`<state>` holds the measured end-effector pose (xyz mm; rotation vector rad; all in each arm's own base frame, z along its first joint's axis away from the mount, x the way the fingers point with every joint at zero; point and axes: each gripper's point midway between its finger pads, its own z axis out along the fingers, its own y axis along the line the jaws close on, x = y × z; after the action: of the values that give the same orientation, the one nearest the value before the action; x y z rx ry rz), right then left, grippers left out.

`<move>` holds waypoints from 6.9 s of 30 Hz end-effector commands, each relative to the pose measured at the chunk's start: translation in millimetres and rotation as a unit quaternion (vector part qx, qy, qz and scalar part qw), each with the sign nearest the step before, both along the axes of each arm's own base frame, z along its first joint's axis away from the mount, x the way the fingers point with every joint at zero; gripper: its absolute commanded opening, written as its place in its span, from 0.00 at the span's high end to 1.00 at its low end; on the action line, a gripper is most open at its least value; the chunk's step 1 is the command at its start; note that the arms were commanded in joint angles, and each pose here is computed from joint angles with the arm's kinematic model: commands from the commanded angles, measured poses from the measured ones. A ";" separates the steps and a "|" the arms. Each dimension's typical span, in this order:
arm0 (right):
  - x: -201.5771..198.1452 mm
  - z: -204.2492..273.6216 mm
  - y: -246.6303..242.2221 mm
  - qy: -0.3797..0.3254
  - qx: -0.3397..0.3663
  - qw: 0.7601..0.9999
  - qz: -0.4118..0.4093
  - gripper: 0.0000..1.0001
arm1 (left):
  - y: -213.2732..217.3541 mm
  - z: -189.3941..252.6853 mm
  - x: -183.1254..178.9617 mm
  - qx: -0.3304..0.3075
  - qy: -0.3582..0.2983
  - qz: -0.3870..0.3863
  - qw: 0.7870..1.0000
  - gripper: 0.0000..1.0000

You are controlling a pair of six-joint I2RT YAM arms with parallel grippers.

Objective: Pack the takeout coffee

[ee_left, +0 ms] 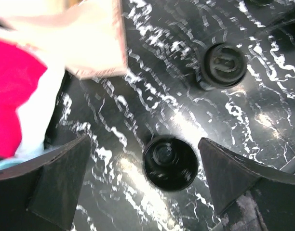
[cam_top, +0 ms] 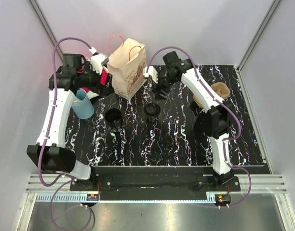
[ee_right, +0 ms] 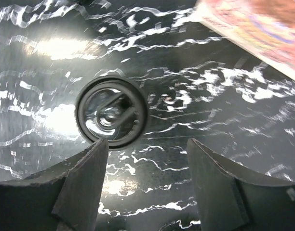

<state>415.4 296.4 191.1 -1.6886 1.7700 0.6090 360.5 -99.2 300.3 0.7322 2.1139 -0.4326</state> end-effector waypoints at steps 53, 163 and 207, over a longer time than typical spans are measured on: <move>-15.6 -66.5 46.2 -0.062 -0.100 0.976 0.185 0.55 | 32.2 -22.1 -1.5 -0.067 0.052 0.058 0.995 0.01; -77.7 324.0 -170.3 -0.216 0.289 0.784 -0.505 1.00 | -210.2 -8.9 -37.8 0.029 -0.054 -0.203 0.977 1.00; -54.6 158.6 -79.1 0.102 0.173 0.863 -0.464 1.00 | -192.7 65.1 -74.8 -0.001 -0.181 -0.183 0.966 0.01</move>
<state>355.6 209.8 347.4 -0.4146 2.1808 0.5663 281.4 -308.6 328.4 1.1768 1.7570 -0.5365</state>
